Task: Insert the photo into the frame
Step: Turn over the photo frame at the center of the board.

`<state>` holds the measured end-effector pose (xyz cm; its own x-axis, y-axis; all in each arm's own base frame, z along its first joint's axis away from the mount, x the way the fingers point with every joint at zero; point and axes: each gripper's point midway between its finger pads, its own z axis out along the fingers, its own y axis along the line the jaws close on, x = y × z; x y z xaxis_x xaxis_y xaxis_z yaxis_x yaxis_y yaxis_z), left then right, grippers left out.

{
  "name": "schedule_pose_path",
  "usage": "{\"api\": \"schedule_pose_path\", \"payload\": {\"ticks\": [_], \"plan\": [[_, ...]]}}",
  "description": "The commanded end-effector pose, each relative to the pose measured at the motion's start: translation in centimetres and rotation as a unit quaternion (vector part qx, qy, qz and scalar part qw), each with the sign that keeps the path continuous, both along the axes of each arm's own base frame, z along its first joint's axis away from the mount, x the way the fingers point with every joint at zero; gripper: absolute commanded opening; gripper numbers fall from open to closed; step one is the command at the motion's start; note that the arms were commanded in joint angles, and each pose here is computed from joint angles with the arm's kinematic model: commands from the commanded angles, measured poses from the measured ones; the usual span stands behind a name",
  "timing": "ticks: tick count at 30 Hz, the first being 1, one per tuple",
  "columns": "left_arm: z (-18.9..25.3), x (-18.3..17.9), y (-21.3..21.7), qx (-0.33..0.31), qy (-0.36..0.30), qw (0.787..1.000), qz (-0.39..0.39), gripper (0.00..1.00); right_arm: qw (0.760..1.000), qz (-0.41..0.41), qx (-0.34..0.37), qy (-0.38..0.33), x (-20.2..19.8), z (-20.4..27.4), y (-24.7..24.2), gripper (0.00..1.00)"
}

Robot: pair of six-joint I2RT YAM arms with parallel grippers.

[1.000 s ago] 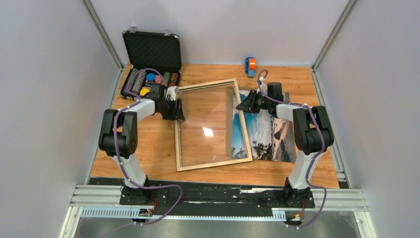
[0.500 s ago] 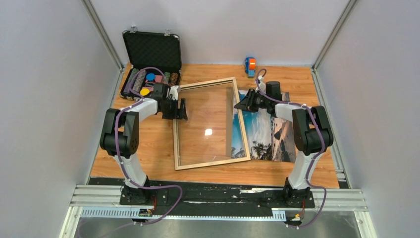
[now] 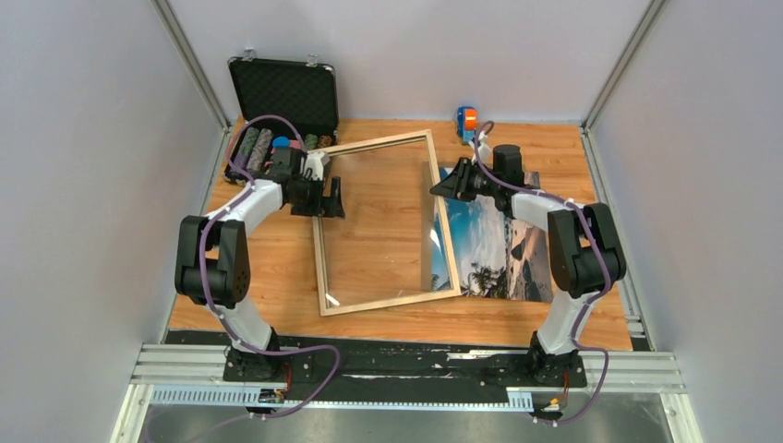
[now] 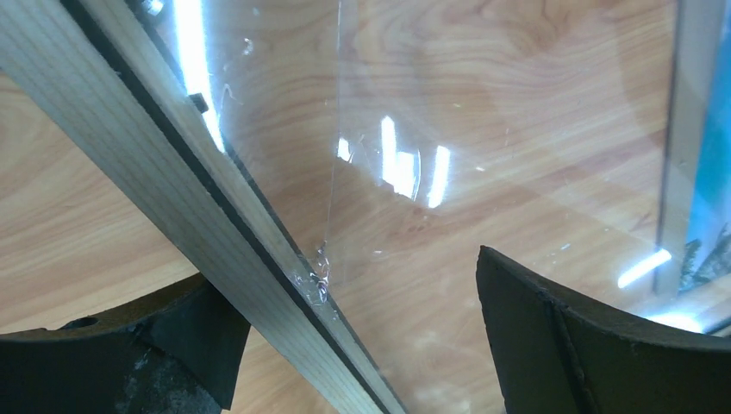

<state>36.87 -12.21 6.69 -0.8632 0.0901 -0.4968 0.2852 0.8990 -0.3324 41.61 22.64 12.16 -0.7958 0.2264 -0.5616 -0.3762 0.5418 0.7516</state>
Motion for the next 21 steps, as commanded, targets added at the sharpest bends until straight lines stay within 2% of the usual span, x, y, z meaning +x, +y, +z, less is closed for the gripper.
{"api": "schedule_pose_path", "payload": {"ticks": [1, 7, 12, 16, 21], "plan": [[6.3, 2.4, -0.2, -0.037, -0.09, 0.995, -0.022, 1.0, 0.994, 0.067, 0.03, -0.085, -1.6, 4.8, 2.6, 0.0], [8.5, 1.6, -0.4, -0.077, -0.098, 0.991, -0.051, 1.0, 0.994, 0.063, 0.023, -0.084, -1.5, 4.2, 2.3, 0.0], [8.3, 1.2, -0.8, -0.098, -0.09, 0.989, -0.066, 1.0, 0.994, 0.067, 0.026, -0.086, -1.7, 3.9, 2.5, 0.0], [8.1, 1.9, 0.3, -0.086, -0.091, 0.991, -0.048, 1.0, 0.993, 0.065, 0.03, -0.093, -1.6, 4.2, 2.2, 0.0], [7.9, 3.7, 3.6, -0.011, -0.098, 0.995, 0.01, 1.0, 0.992, 0.04, 0.033, -0.117, -0.7, 5.9, 1.1, 0.0]]}}
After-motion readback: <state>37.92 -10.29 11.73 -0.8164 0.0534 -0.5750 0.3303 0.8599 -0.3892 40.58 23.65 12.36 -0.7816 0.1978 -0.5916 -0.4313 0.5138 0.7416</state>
